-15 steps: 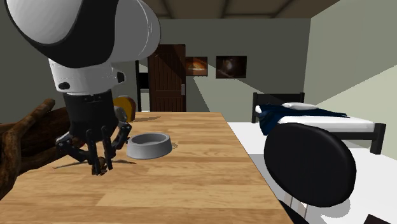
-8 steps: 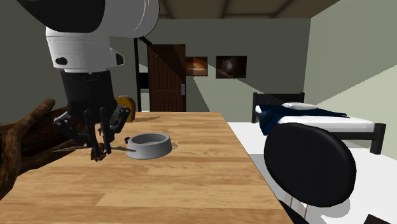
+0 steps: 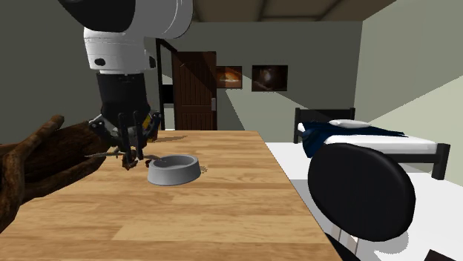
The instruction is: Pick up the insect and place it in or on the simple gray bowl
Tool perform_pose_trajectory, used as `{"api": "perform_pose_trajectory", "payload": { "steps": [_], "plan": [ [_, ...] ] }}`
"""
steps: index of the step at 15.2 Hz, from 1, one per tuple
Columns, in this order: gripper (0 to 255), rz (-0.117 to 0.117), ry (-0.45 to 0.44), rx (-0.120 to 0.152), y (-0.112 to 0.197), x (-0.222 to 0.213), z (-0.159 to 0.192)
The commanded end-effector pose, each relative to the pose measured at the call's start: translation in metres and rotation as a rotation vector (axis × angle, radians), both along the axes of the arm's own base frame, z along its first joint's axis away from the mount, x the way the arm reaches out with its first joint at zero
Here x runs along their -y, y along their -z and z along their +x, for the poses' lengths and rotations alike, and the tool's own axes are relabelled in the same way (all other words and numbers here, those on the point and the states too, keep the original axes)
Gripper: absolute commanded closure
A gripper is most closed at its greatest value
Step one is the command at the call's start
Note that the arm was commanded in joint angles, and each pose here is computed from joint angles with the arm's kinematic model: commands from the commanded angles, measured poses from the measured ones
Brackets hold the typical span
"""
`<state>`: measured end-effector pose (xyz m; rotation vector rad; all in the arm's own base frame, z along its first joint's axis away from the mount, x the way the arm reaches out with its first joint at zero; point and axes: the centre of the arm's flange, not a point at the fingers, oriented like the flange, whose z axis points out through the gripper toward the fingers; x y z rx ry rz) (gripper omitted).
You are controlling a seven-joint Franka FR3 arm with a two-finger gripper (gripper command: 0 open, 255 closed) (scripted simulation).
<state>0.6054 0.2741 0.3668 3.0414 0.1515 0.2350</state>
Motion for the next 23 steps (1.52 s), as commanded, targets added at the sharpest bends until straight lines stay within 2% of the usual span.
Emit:
{"api": "perform_pose_trajectory", "payload": {
  "steps": [1, 15, 23],
  "plan": [
    [255, 0.000, -0.001, 0.000, 0.000, 0.017, 0.021],
    [255, 0.000, -0.001, 0.000, -0.002, 0.135, 0.164],
    [255, 0.000, -0.001, 0.000, 0.035, 0.138, 0.168]
  ]
}}
